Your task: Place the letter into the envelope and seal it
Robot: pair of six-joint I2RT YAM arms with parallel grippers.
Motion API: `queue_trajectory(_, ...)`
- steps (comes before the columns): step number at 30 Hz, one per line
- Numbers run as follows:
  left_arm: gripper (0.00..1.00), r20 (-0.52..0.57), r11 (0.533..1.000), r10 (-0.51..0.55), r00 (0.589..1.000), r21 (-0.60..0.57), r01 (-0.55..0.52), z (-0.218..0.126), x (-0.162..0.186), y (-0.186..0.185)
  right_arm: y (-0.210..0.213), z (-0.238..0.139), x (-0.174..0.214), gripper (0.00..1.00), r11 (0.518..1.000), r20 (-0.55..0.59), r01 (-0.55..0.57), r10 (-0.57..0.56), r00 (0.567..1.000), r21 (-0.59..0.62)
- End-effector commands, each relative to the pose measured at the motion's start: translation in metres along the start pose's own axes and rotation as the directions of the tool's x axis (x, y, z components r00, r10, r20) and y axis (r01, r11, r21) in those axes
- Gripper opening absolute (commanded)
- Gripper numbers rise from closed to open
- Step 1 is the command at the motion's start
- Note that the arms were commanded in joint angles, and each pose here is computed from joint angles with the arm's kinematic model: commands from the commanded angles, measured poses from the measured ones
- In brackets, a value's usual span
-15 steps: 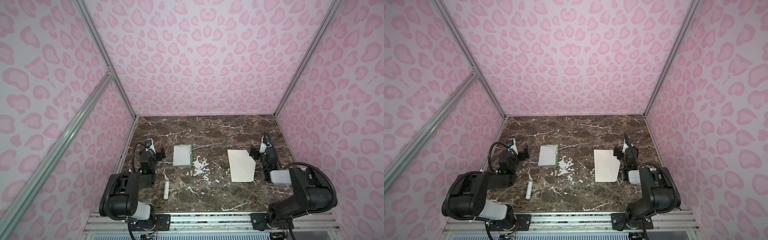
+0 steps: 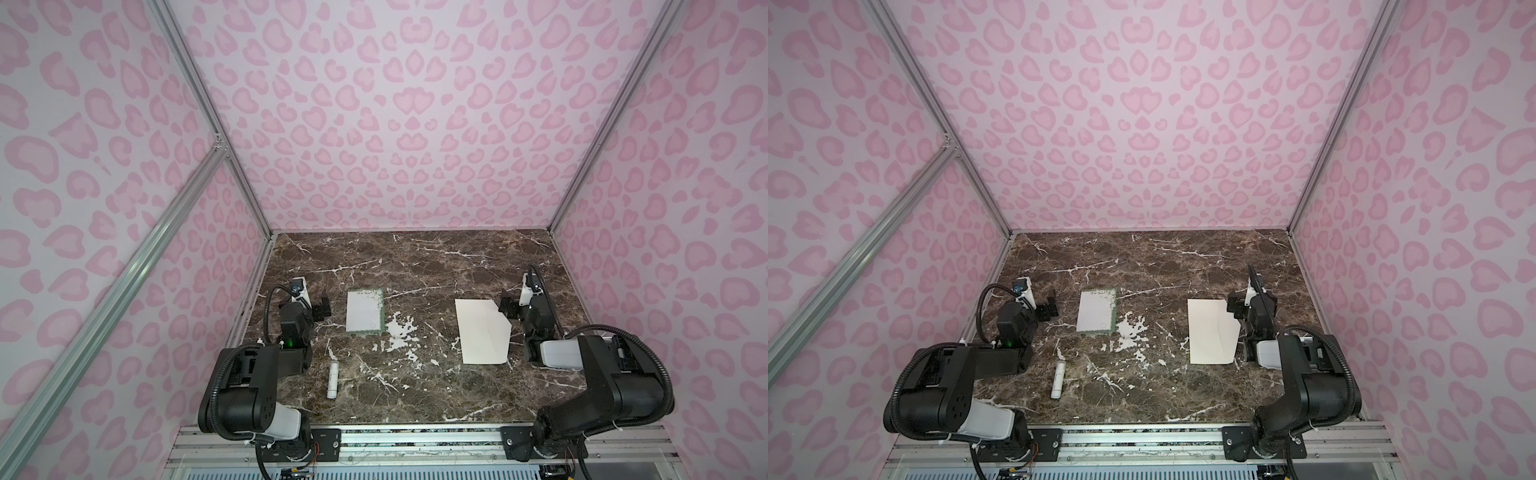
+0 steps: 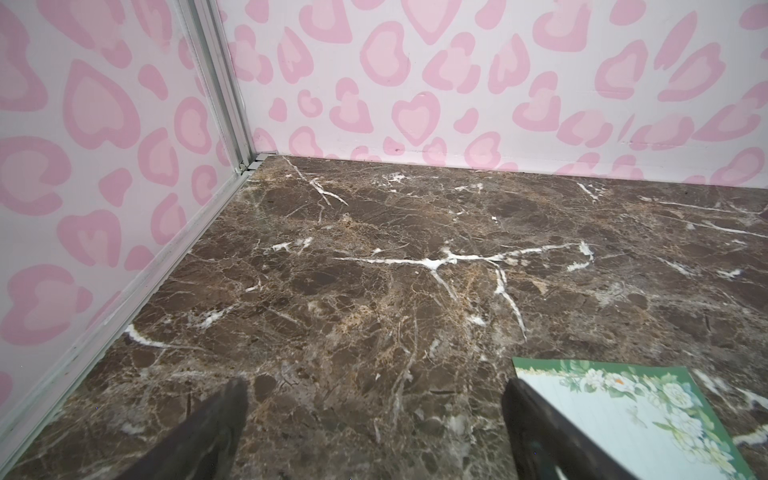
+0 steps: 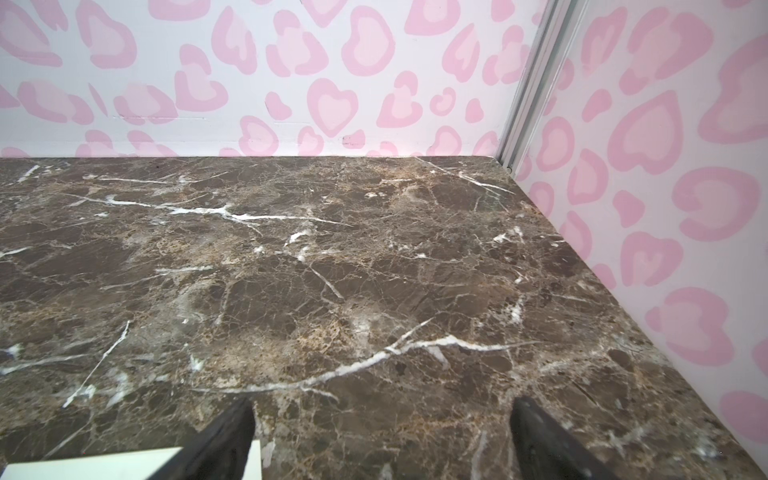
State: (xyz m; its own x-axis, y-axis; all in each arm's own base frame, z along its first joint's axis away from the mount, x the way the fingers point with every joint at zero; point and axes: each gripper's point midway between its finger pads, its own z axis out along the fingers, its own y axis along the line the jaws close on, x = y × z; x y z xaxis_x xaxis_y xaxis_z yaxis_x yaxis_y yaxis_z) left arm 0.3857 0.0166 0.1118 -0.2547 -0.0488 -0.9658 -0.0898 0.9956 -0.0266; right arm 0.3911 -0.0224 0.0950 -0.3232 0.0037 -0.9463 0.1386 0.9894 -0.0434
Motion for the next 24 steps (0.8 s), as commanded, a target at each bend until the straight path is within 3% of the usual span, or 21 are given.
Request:
queue_trajectory(1,0.98,0.023,1.000,0.004,1.000,0.006,-0.004,0.001,-0.007,-0.001,0.000,0.000,-0.003,0.98,1.000,0.010,-0.003,0.003,1.000,0.001)
queue_trajectory(22,1.00,0.027,1.000,-0.008,1.000,-0.003,0.008,0.002,-0.011,0.002,-0.001,-0.001,-0.005,0.98,1.000,0.022,-0.002,0.002,1.000,0.005)
queue_trajectory(24,0.84,-0.025,0.999,-0.010,1.000,-0.039,0.009,0.005,-0.025,0.007,-0.002,-0.002,-0.016,0.98,0.999,0.042,0.009,-0.011,0.999,0.033)
